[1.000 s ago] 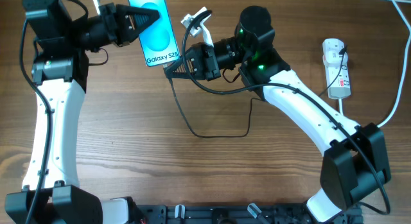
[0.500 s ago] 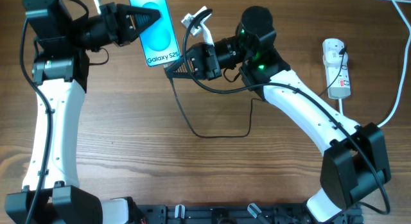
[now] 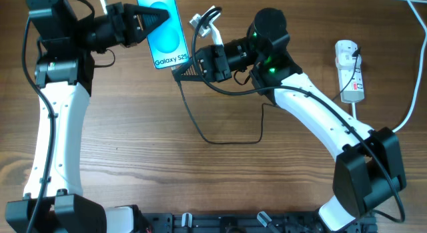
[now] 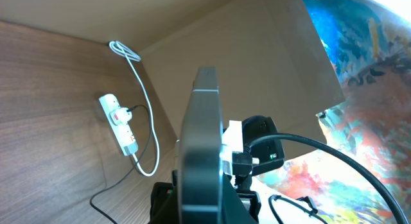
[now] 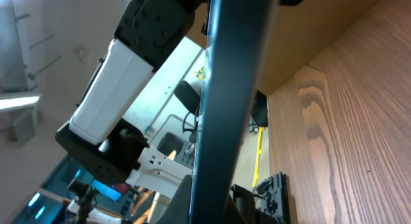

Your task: Plug charger to phone and switch on socket

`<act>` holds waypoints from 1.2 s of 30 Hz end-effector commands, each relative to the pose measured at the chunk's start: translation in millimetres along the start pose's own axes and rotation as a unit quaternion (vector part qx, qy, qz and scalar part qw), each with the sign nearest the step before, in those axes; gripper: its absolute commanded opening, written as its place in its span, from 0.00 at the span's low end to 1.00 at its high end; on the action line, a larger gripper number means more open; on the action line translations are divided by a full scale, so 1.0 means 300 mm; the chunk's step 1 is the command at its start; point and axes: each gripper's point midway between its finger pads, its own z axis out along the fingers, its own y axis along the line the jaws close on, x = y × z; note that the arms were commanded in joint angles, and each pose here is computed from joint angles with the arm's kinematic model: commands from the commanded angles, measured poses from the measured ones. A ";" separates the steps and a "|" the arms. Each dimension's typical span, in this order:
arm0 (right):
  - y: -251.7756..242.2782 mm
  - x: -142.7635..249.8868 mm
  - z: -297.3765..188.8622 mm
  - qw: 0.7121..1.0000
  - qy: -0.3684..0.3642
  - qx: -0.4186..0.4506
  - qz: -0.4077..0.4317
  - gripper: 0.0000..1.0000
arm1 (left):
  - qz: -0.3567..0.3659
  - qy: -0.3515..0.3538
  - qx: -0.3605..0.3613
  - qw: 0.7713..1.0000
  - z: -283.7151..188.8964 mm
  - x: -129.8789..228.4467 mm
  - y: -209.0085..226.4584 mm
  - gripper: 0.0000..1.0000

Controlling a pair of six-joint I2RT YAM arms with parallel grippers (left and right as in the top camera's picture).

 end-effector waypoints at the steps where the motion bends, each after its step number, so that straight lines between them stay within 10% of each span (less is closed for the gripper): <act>1: 0.004 -0.124 0.005 0.996 -0.087 0.030 -0.009 0.04 | 0.030 0.041 0.027 0.998 0.055 0.067 -0.045 0.04; 36: 0.061 -0.257 -0.068 0.981 -0.187 0.027 -0.041 0.04 | 0.027 0.091 0.037 0.995 0.077 0.194 -0.007 0.04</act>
